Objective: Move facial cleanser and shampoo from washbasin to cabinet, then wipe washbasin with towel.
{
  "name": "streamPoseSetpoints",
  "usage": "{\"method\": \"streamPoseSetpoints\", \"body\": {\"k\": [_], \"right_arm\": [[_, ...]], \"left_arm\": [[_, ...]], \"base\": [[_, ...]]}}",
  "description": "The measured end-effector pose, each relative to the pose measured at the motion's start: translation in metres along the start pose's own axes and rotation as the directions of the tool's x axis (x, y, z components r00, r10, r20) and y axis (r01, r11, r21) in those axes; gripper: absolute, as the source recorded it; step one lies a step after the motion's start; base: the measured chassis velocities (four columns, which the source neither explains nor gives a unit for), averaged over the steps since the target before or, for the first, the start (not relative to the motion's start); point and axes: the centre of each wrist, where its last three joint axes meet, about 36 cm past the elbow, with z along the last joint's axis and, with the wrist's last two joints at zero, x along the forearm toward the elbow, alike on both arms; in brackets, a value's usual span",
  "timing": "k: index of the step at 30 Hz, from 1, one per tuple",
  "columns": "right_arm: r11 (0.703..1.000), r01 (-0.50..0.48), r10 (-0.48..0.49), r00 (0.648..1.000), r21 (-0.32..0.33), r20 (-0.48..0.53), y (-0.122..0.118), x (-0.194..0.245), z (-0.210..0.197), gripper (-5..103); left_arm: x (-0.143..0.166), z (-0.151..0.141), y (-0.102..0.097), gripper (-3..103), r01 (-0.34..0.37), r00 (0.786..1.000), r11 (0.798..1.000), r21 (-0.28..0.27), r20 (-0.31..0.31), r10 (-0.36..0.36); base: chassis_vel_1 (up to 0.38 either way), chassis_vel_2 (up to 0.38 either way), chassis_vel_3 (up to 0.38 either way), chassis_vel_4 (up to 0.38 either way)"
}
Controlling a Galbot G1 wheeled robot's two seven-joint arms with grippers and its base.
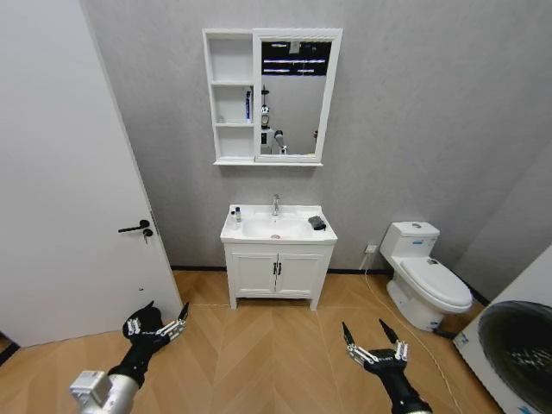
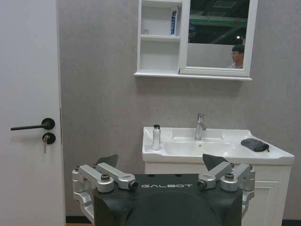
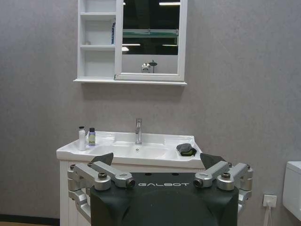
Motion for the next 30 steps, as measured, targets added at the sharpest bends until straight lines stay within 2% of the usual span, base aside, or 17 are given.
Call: {"method": "streamPoseSetpoints", "body": {"k": [19,20,24,30], "right_arm": [[1.0,0.022,-0.022,1.0,-0.008,-0.003,0.005,-0.001,0.003,100],[1.0,0.021,-0.021,1.0,-0.007,-0.005,0.005,0.0,0.003,100],[1.0,0.014,-0.014,1.0,0.0,0.003,0.002,0.002,0.005,100],[1.0,0.009,-0.009,1.0,0.006,0.007,-0.001,0.002,0.003,100]], "left_arm": [[-0.006,0.008,0.001,99,0.008,1.0,1.0,0.028,0.001,-0.008],[-0.007,0.01,0.0,102,0.006,1.0,1.0,0.028,-0.002,-0.006],[-0.011,0.012,-0.002,98,-0.003,1.0,1.0,0.03,-0.001,0.003],[-0.014,0.014,-0.003,98,-0.01,1.0,0.999,0.033,-0.003,0.01]], "base": [[0.0,0.0,0.0,0.0],[-0.061,0.033,0.043,-0.054],[-0.084,0.068,0.087,-0.084],[-0.175,0.178,0.178,-0.187]]}}
